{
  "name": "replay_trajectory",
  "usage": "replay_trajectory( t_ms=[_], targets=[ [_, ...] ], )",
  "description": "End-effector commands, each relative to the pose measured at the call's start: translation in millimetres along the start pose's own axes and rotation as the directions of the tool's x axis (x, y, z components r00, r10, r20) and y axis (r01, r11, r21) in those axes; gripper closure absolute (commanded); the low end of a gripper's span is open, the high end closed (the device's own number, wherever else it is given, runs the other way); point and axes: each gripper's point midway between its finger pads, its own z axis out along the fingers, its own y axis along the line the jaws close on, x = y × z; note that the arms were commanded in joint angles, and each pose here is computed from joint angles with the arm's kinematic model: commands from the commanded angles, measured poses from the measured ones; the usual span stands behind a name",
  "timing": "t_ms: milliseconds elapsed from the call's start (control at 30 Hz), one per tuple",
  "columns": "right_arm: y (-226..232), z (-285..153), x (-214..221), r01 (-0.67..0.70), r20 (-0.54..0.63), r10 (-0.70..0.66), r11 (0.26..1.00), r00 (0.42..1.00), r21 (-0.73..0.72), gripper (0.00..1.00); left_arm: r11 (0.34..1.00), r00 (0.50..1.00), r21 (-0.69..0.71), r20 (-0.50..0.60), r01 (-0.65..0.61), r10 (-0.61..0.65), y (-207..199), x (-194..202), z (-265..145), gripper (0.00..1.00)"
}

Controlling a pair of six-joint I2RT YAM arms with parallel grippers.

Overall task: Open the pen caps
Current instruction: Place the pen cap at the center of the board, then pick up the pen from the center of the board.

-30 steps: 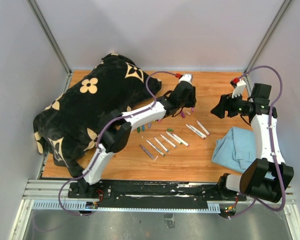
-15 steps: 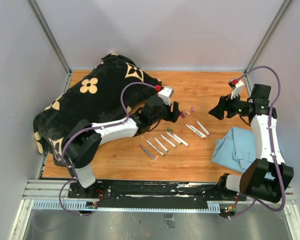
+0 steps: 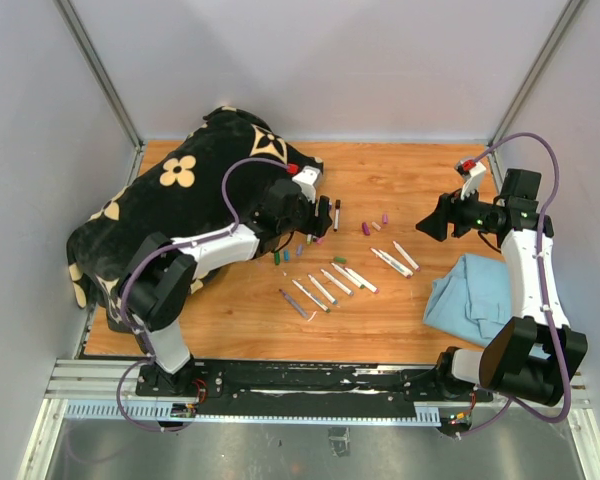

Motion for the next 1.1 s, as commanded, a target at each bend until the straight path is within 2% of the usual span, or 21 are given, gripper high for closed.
replay_trajectory(
  t_ms=[0, 267, 567, 1067],
  targets=[
    [6.8, 1.3, 6.6, -0.009, -0.007, 0.009, 0.999, 1.000, -0.036, 0.32, 0.996, 0.994, -0.069, -0.096, -0.051, 0.044, 24.7, 11.9, 14.0, 0.36],
    [8.2, 2.7, 7.4, -0.006, -0.011, 0.006, 0.999, 1.000, -0.043, 0.32, 0.987, 0.985, -0.146, -0.170, -0.063, 0.037, 60.5, 14.1, 34.3, 0.50],
    [8.9, 3.5, 8.0, -0.005, -0.013, 0.004, 0.999, 1.000, -0.046, 0.32, 0.989, 0.960, -0.127, -0.277, -0.073, 0.035, 69.7, 34.6, 57.0, 0.67],
    [9.3, 3.9, 8.0, -0.007, -0.013, 0.006, 0.999, 1.000, -0.049, 0.32, 0.988, 0.936, -0.134, -0.351, -0.071, 0.020, 77.8, 61.2, 73.6, 0.67]
  ],
)
